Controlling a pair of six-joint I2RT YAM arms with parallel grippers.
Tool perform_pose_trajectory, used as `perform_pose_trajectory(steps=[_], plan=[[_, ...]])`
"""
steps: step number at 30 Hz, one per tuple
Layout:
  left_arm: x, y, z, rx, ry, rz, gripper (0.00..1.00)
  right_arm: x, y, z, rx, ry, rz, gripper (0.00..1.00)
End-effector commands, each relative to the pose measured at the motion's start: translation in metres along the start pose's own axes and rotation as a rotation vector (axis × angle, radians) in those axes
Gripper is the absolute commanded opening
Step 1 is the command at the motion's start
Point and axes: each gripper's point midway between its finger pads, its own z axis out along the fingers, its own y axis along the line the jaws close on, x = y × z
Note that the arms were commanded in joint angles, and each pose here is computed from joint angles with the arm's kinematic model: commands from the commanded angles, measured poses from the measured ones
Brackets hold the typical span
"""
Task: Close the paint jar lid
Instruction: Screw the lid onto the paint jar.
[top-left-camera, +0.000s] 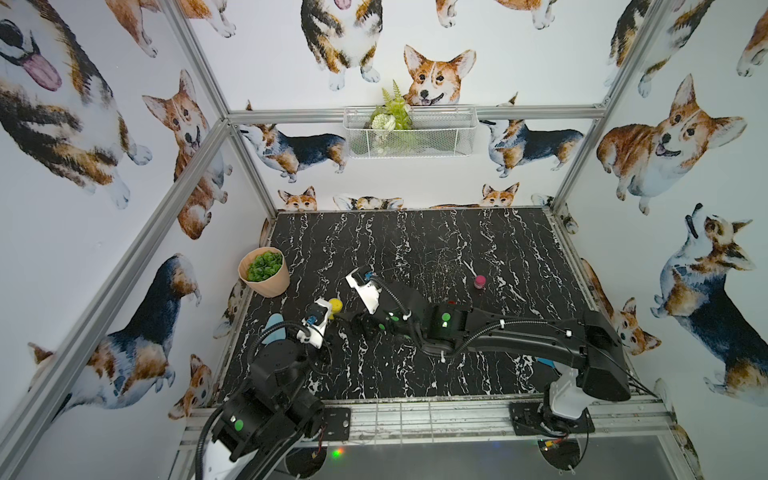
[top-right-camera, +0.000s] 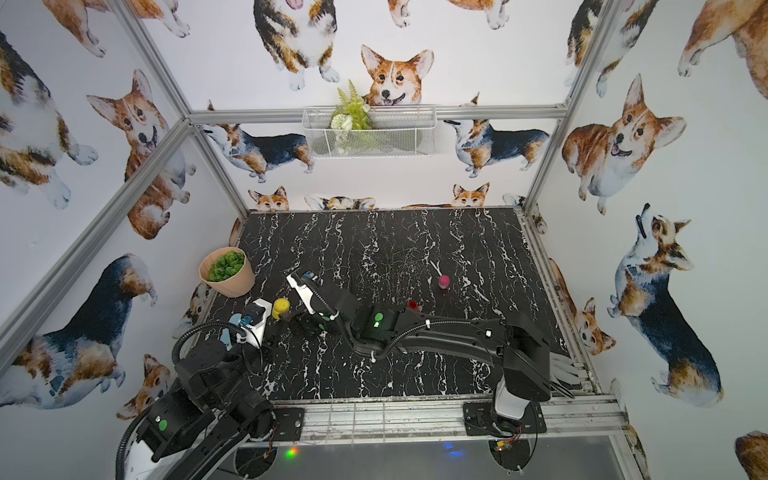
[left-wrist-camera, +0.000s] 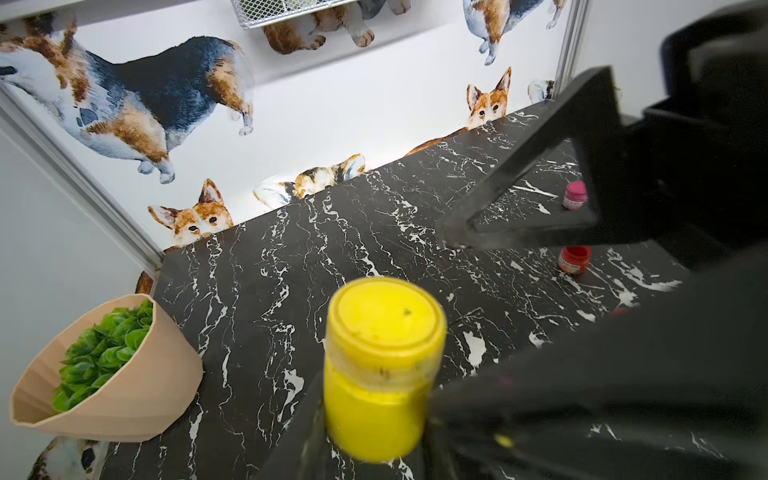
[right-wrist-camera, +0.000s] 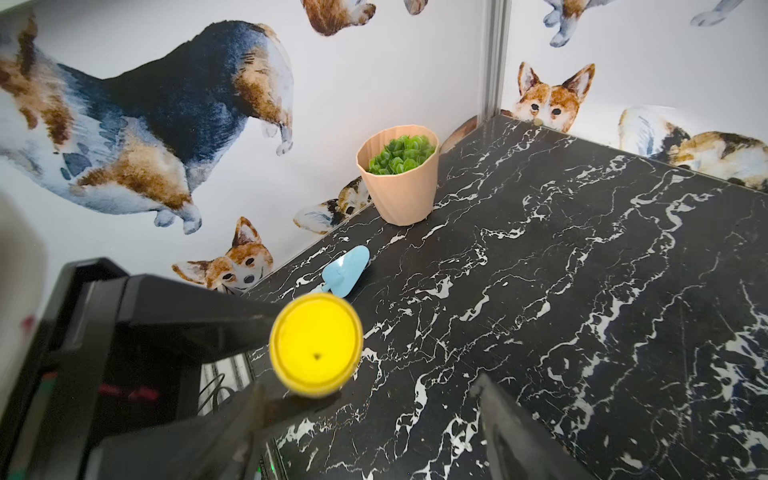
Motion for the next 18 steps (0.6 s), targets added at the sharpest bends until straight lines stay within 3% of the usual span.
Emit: perform_pose_trajectory(steps=[1, 5, 8, 10, 13, 18], plan=[[-0.038, 0.001, -0.002, 0.008, -0.137, -0.047, 0.25, 0.009, 0.018, -0.019, -0.120, 0.033, -0.095, 0.88], [-0.039, -0.010, 0.000, 0.070, -0.140, -0.044, 0.25, 0.009, 0.026, -0.045, -0.232, 0.051, -0.215, 0.89], [-0.044, -0.026, -0.003, 0.164, -0.173, -0.040, 0.25, -0.003, 0.013, -0.064, -0.257, 0.020, -0.225, 0.86], [-0.046, -0.040, -0.005, 0.244, -0.184, -0.034, 0.25, -0.017, 0.003, -0.078, -0.279, -0.012, -0.216, 0.79], [-0.050, -0.066, -0.009, 0.396, -0.200, -0.027, 0.25, -0.028, 0.003, -0.098, -0.304, -0.038, -0.335, 0.67], [-0.049, -0.094, -0.012, 0.568, -0.181, -0.033, 0.25, -0.029, 0.013, -0.100, -0.365, -0.004, -0.466, 0.59]])
